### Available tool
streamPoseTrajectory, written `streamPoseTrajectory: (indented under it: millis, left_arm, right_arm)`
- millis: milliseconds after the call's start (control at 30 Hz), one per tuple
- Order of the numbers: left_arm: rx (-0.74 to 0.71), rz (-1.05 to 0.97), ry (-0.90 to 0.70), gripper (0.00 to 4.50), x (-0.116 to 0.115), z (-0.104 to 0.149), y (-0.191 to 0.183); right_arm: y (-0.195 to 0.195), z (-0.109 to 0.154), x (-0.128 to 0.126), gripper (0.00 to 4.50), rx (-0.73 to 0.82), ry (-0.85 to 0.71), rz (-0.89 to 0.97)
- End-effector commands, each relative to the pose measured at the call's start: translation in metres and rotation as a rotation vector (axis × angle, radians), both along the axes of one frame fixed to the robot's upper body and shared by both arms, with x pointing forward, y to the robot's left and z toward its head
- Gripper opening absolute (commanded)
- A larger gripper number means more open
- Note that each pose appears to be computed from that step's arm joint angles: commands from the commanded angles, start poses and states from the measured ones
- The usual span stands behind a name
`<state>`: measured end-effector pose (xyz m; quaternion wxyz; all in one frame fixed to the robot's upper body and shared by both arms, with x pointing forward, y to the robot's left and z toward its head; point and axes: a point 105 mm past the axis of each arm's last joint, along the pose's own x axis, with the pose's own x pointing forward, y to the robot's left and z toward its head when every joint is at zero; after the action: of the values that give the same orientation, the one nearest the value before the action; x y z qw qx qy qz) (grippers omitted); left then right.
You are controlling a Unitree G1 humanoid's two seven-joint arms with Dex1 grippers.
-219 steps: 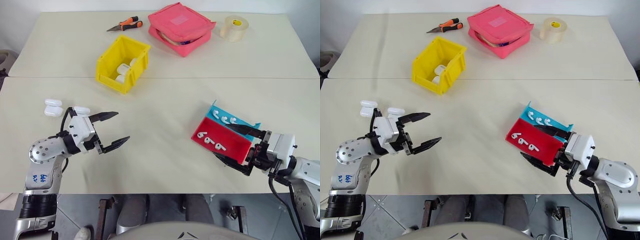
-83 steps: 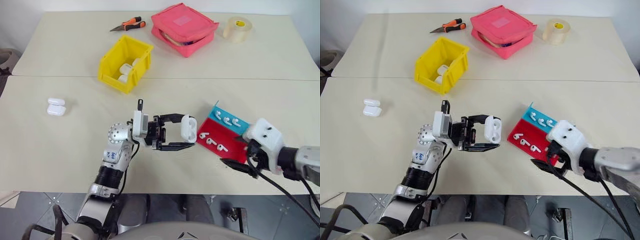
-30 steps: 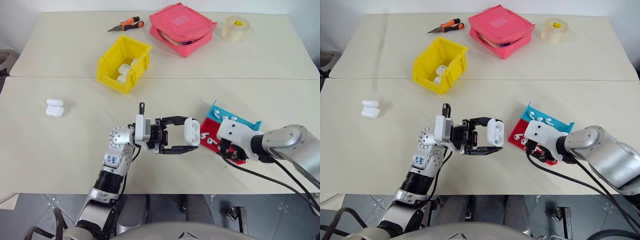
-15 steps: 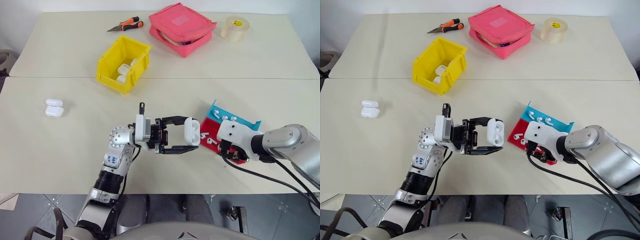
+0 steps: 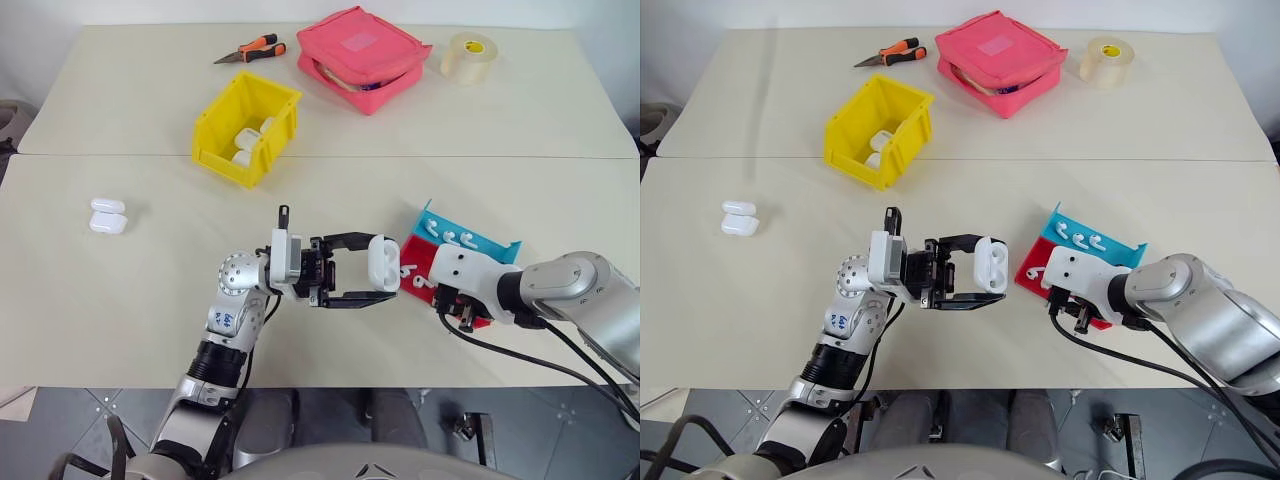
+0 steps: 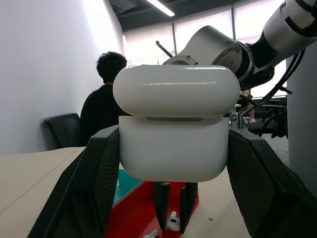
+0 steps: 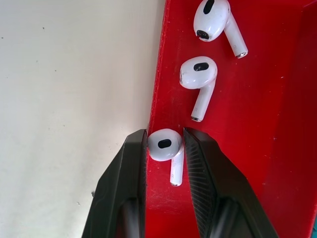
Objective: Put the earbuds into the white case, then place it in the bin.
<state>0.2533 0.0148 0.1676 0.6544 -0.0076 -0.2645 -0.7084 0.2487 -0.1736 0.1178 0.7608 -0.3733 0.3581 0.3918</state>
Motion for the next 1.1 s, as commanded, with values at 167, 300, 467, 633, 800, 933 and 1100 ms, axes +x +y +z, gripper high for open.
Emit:
streamPoseTrajectory:
  millis: [167,300,467,633,800,933,1100]
  left_arm:
    - [-0.02,-0.014,-0.04,2.8,-0.005,0.008,0.0]
    - [-0.021,-0.013,-0.039,2.8,-0.004,0.008,0.0]
    - [-0.023,-0.011,-0.037,2.8,-0.005,0.008,0.0]
    - [-0.021,-0.014,-0.036,2.8,-0.005,0.008,0.0]
    - [-0.02,-0.017,-0.035,2.8,-0.005,0.008,0.0]
    - [-0.019,-0.02,-0.033,2.8,-0.005,0.008,0.0]
    - [-0.02,-0.021,-0.028,2.8,-0.004,0.008,0.004]
  right_arm:
    - [-0.005,-0.013,-0.007,1.18,-0.018,0.052,-0.021]
    - [-0.006,-0.013,-0.008,1.18,-0.027,0.053,-0.003]
    - [-0.004,-0.014,-0.011,1.18,-0.019,0.066,0.019]
    - [-0.004,-0.015,-0.014,0.63,-0.017,0.075,0.031]
    - [-0.005,-0.014,-0.013,0.51,-0.015,0.062,0.024]
    - [-0.006,-0.013,-0.017,0.51,-0.01,0.066,0.018]
    - [-0.003,0.009,-0.018,0.51,0.11,0.02,0.008]
